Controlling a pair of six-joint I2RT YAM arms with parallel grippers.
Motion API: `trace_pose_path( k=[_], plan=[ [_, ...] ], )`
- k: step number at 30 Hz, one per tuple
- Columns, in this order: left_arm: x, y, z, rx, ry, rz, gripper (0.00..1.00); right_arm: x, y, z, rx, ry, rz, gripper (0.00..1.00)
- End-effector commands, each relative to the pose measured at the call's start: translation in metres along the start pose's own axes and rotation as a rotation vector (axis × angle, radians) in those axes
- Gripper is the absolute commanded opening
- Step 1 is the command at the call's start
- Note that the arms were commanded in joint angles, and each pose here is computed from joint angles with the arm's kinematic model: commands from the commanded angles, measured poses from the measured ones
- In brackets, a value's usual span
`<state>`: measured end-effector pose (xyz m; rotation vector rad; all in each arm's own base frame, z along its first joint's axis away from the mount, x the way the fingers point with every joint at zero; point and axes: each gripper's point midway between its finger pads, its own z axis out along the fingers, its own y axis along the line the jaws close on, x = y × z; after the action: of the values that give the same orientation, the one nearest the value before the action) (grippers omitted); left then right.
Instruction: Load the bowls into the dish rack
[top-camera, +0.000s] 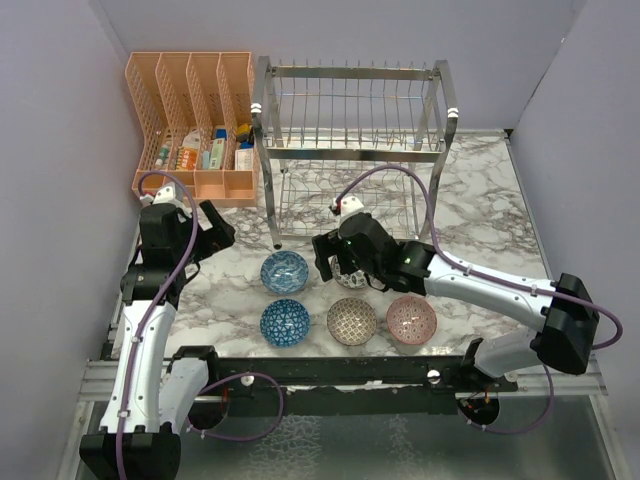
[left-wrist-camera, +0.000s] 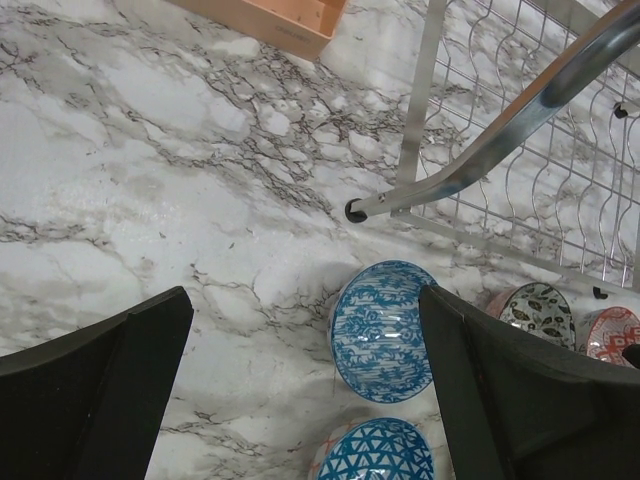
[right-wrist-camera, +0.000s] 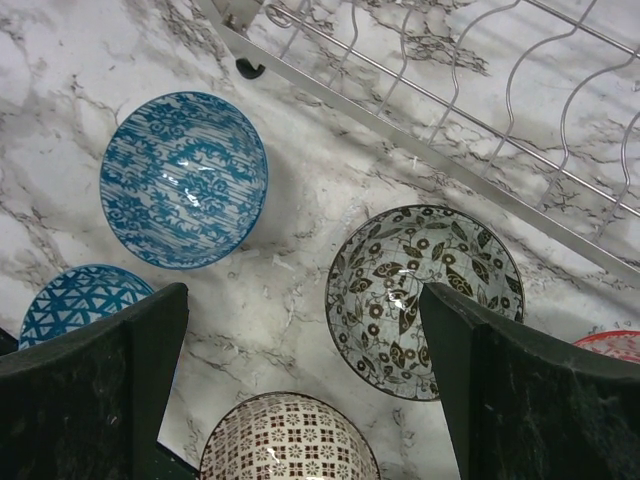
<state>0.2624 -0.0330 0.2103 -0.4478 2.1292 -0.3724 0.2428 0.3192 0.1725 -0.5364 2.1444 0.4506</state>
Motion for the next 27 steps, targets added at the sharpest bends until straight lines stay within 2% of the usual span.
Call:
trace_pose_path(
  k=[1, 8, 12, 23, 27],
  plan=[
    [-0.004, -0.008, -0.005, 0.055, -0.024, 0.050, 0.99, 0.015, -0.015, 0.005, 0.092, 0.038, -0.002, 0.96],
    [0.001, -0.005, -0.003, 0.056, -0.016, 0.059, 0.99, 0.043, -0.012, 0.023, 0.093, 0.144, -0.029, 0.75],
    [0.004, -0.002, -0.002, 0.043, 0.000, 0.065, 0.99, 0.060, -0.009, 0.032, 0.080, 0.195, -0.039, 0.67],
    [0.011, 0.002, 0.004, 0.036, 0.017, 0.068, 0.99, 0.088, -0.015, 0.051, 0.126, 0.274, -0.049, 0.58],
    [0.011, 0.003, 0.006, 0.031, 0.017, 0.067, 0.99, 0.095, -0.018, 0.061, 0.150, 0.281, -0.058, 0.47]
  ],
)
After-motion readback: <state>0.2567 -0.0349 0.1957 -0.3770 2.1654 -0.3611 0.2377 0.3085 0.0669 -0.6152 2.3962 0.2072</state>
